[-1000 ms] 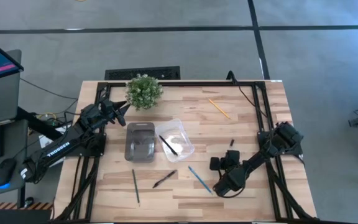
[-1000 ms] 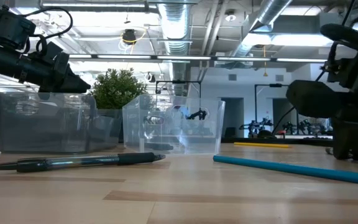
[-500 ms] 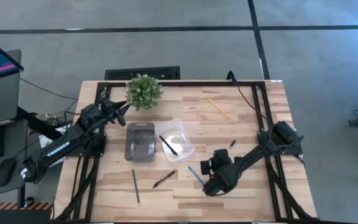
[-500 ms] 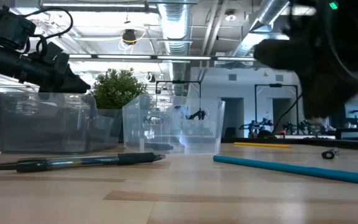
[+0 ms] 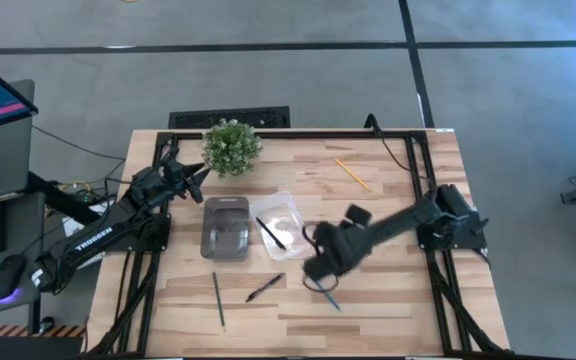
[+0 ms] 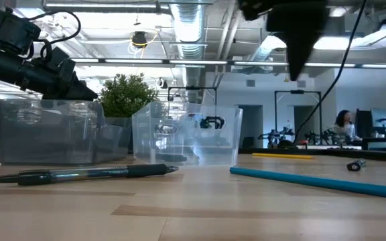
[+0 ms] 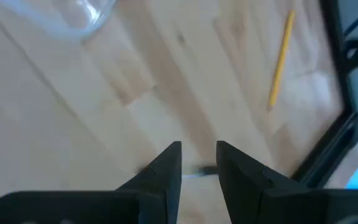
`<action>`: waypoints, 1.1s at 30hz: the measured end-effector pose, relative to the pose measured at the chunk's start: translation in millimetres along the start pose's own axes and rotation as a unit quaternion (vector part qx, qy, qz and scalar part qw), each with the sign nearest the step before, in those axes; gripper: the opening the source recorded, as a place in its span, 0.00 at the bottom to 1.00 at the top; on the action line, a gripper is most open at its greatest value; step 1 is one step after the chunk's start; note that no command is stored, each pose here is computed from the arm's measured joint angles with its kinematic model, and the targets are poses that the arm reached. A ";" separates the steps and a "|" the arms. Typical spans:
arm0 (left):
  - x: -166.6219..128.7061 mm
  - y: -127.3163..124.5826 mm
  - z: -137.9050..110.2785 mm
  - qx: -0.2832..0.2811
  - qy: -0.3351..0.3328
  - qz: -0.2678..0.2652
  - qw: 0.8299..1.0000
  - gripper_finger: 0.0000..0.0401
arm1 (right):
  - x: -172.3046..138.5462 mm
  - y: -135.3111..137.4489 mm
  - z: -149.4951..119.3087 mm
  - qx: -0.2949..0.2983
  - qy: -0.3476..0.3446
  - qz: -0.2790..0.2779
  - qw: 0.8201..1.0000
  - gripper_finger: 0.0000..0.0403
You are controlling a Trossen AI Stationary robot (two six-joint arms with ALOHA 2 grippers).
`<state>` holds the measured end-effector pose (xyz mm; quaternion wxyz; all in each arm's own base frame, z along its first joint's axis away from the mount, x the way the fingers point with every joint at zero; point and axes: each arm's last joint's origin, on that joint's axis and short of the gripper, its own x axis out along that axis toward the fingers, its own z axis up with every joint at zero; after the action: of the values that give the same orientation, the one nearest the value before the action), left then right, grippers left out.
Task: Sort pens & pencils
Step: Put the right black pen into the transparent bin
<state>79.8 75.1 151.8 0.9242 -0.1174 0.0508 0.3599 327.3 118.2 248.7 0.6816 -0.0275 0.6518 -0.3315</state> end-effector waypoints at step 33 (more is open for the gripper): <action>0.3 0.0 -0.4 -0.050 0.002 0.000 0.999 0.34 | 18.8 -250.9 -16.2 -0.050 -0.188 0.218 0.956 0.31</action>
<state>79.9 75.1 151.3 0.9169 -0.1645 0.0346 0.3620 206.9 -80.0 347.7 0.8452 0.0191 0.5179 -0.1306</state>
